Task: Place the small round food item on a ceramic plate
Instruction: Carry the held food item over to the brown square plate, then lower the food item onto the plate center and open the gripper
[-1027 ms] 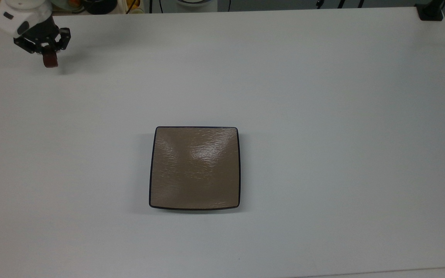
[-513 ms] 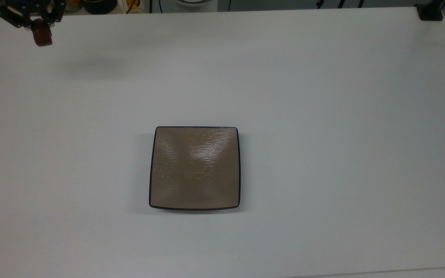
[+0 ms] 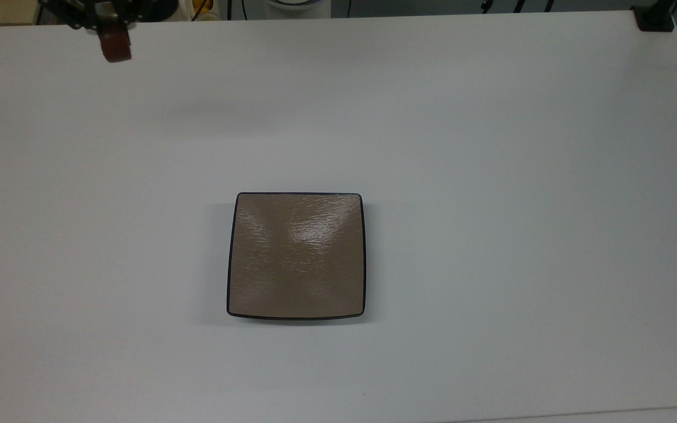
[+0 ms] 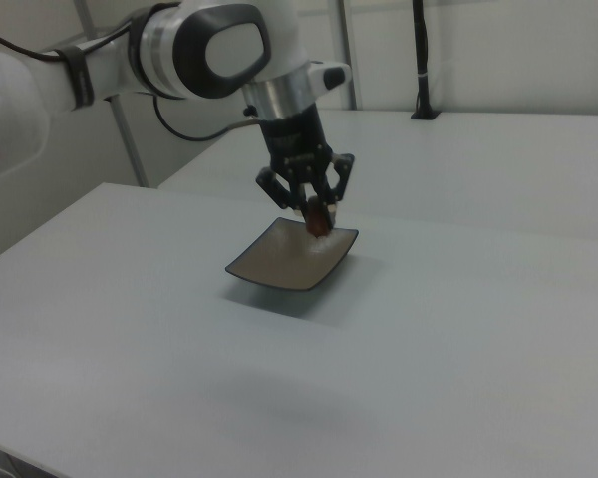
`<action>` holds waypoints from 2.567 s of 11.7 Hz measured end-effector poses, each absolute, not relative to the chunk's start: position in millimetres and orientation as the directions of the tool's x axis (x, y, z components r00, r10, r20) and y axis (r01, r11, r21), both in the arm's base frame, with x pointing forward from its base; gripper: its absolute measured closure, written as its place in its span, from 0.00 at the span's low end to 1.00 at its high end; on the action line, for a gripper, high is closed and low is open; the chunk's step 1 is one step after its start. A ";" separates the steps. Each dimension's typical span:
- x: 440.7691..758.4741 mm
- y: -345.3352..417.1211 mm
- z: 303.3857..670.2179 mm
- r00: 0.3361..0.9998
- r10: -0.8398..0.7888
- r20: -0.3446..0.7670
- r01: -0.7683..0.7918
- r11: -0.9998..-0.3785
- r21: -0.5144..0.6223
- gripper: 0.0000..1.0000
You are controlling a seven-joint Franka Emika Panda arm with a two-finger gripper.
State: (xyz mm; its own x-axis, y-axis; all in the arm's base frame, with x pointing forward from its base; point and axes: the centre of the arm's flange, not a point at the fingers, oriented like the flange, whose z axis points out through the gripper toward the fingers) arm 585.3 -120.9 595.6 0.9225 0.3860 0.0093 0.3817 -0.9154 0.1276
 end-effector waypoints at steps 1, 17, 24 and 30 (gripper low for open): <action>589.3 -108.6 597.0 0.929 0.369 0.021 0.364 -0.923 0.124 0.74; 717.3 78.5 416.8 0.947 0.151 0.285 0.146 -0.988 0.038 0.72; 731.9 101.8 333.4 0.943 0.151 0.297 0.150 -0.988 0.026 0.69; 733.8 103.8 321.9 0.940 0.152 0.306 0.152 -0.988 0.025 0.37</action>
